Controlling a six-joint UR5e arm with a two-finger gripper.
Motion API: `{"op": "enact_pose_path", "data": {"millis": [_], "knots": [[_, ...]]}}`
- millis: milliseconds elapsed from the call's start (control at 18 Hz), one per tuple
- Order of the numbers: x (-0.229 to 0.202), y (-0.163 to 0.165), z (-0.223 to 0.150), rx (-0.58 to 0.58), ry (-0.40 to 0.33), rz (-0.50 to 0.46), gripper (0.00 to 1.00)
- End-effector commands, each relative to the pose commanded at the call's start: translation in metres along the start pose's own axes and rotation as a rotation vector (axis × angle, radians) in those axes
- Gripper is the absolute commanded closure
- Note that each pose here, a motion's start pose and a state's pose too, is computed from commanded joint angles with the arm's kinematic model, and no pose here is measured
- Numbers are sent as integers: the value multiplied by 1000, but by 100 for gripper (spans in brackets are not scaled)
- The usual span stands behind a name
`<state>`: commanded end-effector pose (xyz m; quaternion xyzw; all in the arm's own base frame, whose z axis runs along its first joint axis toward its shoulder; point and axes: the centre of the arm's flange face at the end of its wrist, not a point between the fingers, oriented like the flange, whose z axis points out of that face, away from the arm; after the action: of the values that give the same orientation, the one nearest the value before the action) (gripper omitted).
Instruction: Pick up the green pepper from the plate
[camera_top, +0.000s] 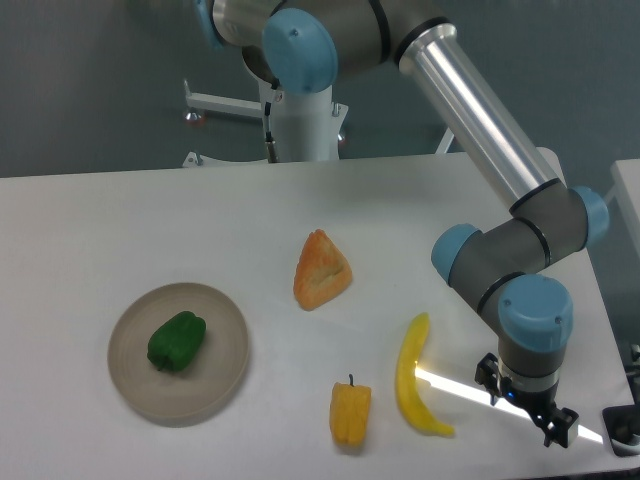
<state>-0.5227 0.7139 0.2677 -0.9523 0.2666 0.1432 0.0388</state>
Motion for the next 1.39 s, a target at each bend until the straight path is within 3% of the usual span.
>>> {"op": "enact_pose_path", "data": {"millis": [333,444,722,1167,1389], "knots": [[6,-17,-12,8,-7,5,0],[12,-28,-17,10,-8,-36,0],[34,-33,-50,16,17,-44,0],[113,-104,-123,70,78,-293,0],[165,-131,-155,155,177,-424,0]]}}
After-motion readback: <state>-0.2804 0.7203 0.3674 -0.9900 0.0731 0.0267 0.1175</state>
